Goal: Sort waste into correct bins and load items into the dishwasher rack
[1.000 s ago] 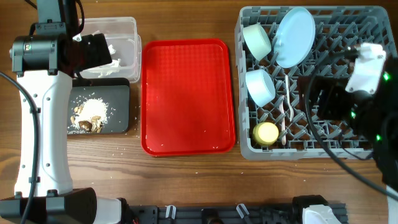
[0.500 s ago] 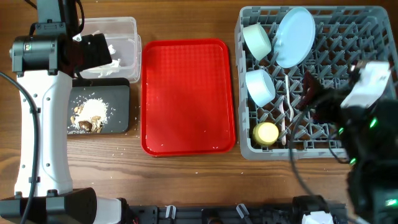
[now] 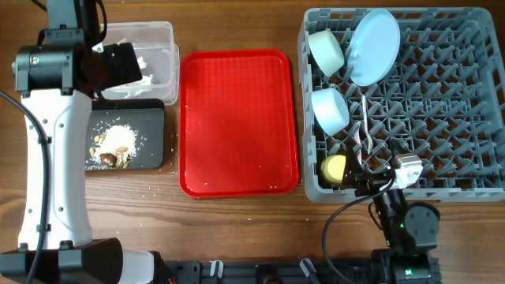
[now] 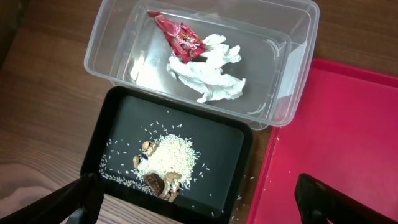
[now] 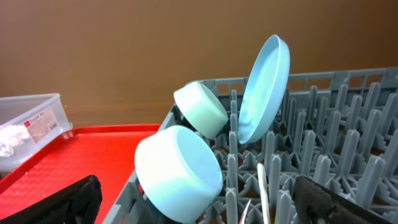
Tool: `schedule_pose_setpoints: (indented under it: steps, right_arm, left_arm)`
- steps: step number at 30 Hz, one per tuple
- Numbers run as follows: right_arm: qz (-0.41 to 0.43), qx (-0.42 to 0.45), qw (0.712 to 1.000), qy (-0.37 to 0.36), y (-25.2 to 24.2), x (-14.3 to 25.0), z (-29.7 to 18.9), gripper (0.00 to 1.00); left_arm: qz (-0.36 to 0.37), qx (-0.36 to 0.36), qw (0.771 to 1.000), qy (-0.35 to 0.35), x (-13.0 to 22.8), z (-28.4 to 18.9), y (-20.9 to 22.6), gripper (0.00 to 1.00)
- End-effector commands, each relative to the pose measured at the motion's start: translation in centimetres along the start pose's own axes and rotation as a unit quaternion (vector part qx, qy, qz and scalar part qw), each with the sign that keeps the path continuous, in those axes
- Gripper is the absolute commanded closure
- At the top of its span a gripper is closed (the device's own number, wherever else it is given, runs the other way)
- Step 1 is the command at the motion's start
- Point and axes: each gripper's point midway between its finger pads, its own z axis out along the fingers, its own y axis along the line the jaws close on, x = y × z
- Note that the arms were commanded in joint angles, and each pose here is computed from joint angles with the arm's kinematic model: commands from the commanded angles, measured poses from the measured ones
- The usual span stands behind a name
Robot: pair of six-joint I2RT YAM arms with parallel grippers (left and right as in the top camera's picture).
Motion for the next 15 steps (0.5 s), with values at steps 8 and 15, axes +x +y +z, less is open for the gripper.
schedule_pose_setpoints:
  steps: [8, 15]
  right_arm:
    - [0.021, -0.005, 1.000, 0.008, 0.03, 1.11, -0.01, 0.00]
    - [0.021, -0.004, 1.000, 0.011, 0.01, 1.23, 0.02, 0.00]
  left_arm:
    - [0.004, -0.003, 1.000, -0.002, -0.20, -0.05, 0.24, 0.00]
    - [0.004, -0.003, 1.000, -0.002, -0.19, -0.03, 0.24, 0.00]
